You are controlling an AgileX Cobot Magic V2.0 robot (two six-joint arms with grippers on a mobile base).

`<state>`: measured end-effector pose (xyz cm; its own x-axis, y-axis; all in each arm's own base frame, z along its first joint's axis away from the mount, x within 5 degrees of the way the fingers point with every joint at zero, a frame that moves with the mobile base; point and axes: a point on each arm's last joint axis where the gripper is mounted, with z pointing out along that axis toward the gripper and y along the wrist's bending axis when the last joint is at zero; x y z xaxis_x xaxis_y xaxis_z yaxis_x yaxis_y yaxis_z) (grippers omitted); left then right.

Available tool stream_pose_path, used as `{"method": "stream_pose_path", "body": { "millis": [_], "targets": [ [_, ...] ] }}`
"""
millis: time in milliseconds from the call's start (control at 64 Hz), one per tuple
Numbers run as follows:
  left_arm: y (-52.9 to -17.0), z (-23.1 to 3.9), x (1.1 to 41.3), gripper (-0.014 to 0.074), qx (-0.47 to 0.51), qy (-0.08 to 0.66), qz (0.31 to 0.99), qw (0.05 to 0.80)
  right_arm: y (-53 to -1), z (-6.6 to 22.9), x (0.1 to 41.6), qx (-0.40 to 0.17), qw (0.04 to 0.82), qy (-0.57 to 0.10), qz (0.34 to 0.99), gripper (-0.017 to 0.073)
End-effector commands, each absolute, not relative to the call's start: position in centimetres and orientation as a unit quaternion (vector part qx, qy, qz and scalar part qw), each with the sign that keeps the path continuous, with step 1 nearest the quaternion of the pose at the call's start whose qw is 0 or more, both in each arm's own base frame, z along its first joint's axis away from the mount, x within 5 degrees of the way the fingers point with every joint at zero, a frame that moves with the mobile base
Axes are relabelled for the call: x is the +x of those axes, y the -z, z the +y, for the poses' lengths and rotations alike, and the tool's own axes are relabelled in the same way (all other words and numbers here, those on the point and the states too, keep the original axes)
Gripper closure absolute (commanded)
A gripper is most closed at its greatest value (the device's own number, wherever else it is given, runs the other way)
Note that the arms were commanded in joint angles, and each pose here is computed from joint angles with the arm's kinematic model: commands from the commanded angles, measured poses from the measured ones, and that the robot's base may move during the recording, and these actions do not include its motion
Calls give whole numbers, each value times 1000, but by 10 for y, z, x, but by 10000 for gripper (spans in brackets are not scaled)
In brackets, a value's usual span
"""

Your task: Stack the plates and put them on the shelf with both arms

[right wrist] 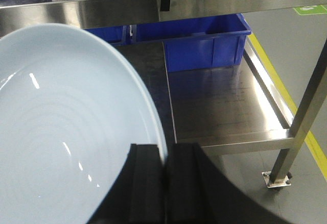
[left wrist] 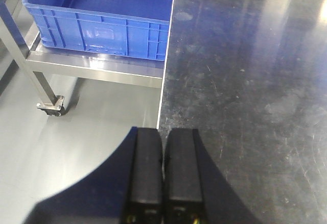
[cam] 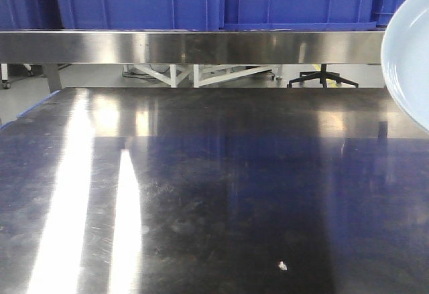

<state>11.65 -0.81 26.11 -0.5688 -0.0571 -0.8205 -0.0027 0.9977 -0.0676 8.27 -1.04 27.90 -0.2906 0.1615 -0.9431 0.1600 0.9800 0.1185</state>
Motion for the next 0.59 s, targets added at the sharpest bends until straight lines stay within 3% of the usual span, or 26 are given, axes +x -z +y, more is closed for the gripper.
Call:
{"method": "stream_pose_path", "body": {
  "millis": [0,578],
  "targets": [
    [-275,-9,121,504,-18,38,863,504,-296,-11,84,94,631,1,770,502],
    [-275,-9,121,504,-18,38,863,504,-296,-11,84,94,630,1,771,502]
  ]
}}
